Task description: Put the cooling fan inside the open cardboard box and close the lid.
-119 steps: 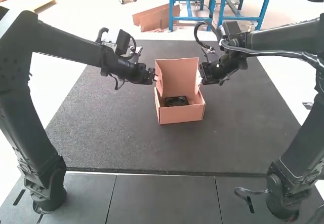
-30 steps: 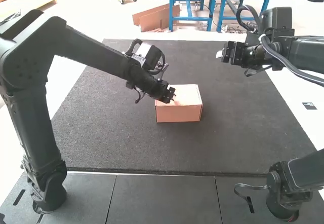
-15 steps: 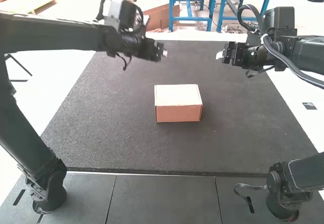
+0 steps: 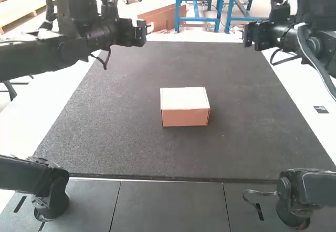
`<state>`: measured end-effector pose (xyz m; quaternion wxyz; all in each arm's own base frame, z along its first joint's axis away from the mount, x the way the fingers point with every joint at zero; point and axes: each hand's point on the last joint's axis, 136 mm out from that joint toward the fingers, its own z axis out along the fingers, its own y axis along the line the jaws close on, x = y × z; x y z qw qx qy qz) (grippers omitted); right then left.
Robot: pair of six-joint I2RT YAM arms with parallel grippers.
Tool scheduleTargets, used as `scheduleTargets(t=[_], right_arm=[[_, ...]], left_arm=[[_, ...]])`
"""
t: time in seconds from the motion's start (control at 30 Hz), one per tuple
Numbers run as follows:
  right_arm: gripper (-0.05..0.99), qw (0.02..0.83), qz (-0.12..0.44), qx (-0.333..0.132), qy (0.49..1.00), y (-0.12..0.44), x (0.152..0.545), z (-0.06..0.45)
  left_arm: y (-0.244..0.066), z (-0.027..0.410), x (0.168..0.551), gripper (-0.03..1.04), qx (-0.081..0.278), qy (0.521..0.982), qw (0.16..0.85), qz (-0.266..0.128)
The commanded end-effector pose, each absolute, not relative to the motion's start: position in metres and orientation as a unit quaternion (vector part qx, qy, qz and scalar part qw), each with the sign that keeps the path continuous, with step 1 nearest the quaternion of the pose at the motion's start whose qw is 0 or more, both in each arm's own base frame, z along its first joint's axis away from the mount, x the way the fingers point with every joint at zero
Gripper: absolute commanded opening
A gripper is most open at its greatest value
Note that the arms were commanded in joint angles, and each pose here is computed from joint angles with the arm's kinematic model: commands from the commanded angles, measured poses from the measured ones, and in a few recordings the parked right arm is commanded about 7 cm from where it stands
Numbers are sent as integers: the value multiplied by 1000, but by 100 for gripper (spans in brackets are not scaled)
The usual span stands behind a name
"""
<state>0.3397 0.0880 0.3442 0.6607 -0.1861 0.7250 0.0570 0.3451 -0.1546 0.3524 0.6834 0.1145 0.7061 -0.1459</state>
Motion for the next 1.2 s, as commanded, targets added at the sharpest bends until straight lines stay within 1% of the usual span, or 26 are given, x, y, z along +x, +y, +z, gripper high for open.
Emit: scheduleTargets(t=[0.0, 0.07, 0.13, 0.17, 0.27, 0.4, 0.47, 0.53, 0.63, 0.77, 0.93, 1.07, 1.17], right_arm=[[91, 688, -1, -169, 706, 66, 325, 342], [91, 704, -16, -152, 694, 57, 315, 338], [91, 719, -39, -120, 683, 43, 305, 333], [90, 726, -42, -112, 677, 39, 299, 331], [90, 732, -54, -98, 672, 31, 285, 315], [90, 752, -61, -83, 652, 24, 269, 299], [90, 753, -61, -81, 650, 23, 264, 288], [89, 756, -45, -66, 650, 22, 261, 282], [89, 748, -30, -42, 662, 19, 262, 267], [89, 734, -10, -31, 678, 21, 264, 244], [89, 721, -6, -34, 692, 22, 264, 218], [89, 716, -3, -38, 697, 23, 261, 202], [89, 717, -2, -39, 696, 23, 258, 195]], left_arm=[[-118, 357, 326, 97, 52, 679, 724, -111], [-109, 346, 311, 97, 48, 675, 728, -110], [-100, 333, 298, 97, 42, 674, 730, -106], [-95, 329, 291, 97, 39, 671, 733, -106], [-85, 313, 274, 97, 35, 664, 739, -105], [-76, 297, 256, 97, 30, 650, 751, -109], [-72, 287, 250, 97, 28, 647, 754, -110], [-70, 279, 244, 97, 27, 643, 757, -112], [-68, 258, 240, 97, 29, 651, 751, -109], [-62, 235, 238, 97, 23, 652, 751, -102], [-50, 219, 238, 97, 8, 648, 757, -87], [-35, 208, 243, 97, -9, 658, 750, -60], [-16, 199, 246, 97, -33, 670, 741, -29]])
